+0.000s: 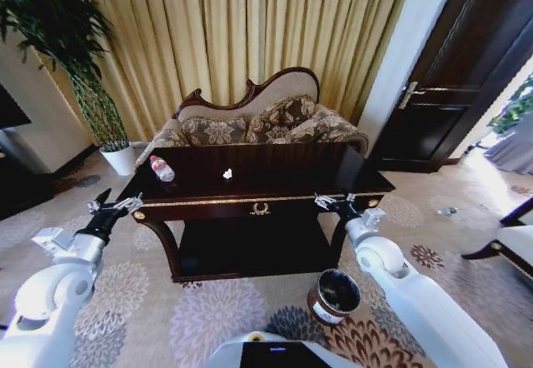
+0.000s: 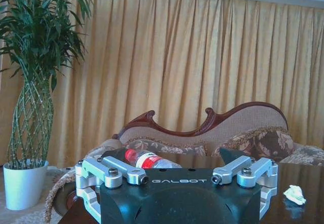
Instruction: Move to the front of the table and place the trash on the table into the trash bin.
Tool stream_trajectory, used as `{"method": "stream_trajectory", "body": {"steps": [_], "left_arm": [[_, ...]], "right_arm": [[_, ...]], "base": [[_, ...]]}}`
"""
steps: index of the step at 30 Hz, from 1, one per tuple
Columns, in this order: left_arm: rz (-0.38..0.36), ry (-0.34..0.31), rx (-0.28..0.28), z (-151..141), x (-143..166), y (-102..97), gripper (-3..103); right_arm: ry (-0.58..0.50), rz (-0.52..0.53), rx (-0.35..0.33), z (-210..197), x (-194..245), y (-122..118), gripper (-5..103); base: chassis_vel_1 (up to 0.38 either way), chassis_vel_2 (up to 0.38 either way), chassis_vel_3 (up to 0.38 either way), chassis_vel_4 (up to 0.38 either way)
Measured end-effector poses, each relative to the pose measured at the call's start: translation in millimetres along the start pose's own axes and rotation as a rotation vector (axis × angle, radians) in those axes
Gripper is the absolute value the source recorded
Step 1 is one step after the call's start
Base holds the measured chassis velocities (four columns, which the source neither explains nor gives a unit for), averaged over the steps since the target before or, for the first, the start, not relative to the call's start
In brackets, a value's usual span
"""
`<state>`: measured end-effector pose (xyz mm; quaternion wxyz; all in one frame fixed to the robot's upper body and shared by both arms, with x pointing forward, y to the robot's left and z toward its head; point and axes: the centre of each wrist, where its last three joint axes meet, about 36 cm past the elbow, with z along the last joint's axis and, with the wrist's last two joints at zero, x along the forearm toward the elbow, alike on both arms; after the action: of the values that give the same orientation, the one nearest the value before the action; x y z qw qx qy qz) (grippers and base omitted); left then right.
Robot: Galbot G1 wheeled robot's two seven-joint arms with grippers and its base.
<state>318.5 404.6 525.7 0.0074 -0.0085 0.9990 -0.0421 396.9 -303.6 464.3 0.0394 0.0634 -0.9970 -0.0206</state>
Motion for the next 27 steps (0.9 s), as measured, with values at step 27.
{"method": "stream_trajectory", "body": {"steps": [27], "left_arm": [[-0.005, 0.0, 0.005, 3.9, 1.6, 0.1, 100]], "right_arm": [[0.008, -0.067, -0.089, -5.9, 3.6, 18.8, 100]], "base": [[-0.09, 0.088, 0.091, -0.09]]}}
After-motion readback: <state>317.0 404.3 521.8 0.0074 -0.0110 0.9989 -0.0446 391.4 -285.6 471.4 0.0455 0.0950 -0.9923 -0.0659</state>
